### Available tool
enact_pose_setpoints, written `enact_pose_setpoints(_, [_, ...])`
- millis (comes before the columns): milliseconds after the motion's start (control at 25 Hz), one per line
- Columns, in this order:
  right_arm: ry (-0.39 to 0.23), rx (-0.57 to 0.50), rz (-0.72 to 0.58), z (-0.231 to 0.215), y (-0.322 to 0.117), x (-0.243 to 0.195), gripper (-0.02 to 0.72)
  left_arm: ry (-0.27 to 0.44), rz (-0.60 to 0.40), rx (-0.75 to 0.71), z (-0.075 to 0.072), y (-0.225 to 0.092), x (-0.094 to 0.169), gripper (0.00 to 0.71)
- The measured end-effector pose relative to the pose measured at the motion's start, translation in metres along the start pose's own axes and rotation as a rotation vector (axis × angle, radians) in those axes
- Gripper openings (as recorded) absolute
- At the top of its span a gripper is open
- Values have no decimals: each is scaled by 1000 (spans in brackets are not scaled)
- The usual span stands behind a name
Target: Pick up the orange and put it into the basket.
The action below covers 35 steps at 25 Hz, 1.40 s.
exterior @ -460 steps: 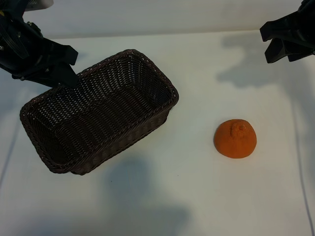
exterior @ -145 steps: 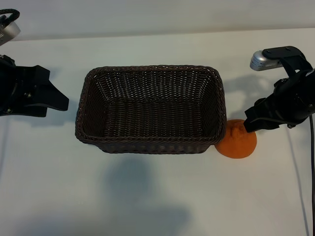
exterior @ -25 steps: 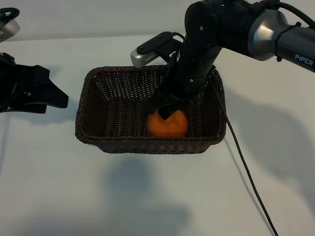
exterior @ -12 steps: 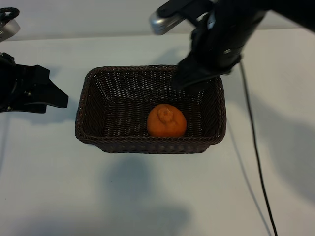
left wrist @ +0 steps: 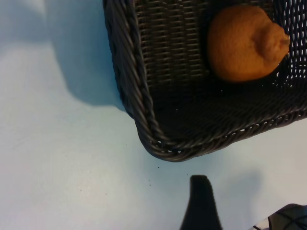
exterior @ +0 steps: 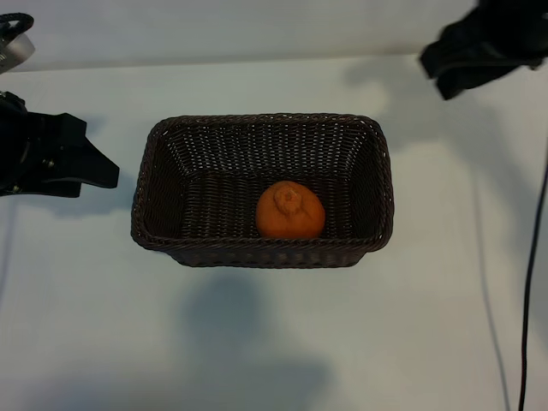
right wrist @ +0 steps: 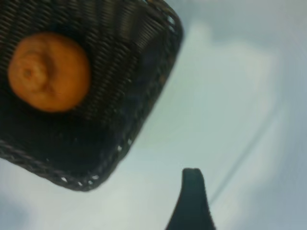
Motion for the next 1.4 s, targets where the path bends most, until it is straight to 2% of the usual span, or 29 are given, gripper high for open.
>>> enact_pose_setpoints(200, [52, -77, 130, -28, -26, -26, 541, 3, -5, 0, 0, 1, 0, 560])
enact_pose_setpoints(440, [208, -95, 205, -18, -56, -62, 541, 4, -6, 0, 0, 1, 0, 560])
enact_pose_setpoints(520, [234, -93, 208, -16, -59, -65, 541, 4, -6, 0, 0, 1, 0, 560])
enact_pose_setpoints(840, [248, -87, 213, -15, -60, -64, 540, 4, -6, 0, 0, 1, 0, 560])
enact_pose_setpoints(1000, [265, -65, 244, -11, -56, -49, 540, 3, -5, 0, 0, 1, 0, 560])
enact_pose_setpoints(1200, [281, -63, 137, -4, -34, -19, 517, 2, -3, -4, 0, 0, 0, 560])
enact_pose_setpoints(1400, [285, -64, 113, -3, -32, -11, 483, 2, -3, -4, 0, 0, 0, 560])
Point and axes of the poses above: a point on each arm's last joint axis where the gripper is mounted, x pointing back along that axis away from the gripper, z along the wrist's bending axis when the last joint is at zero, y = z × x, the point moved 3 cm from there along -x, pointing out along that axis toward the gripper, and after that the axes turned 15 degrees about -x, right-handed, at the moved point
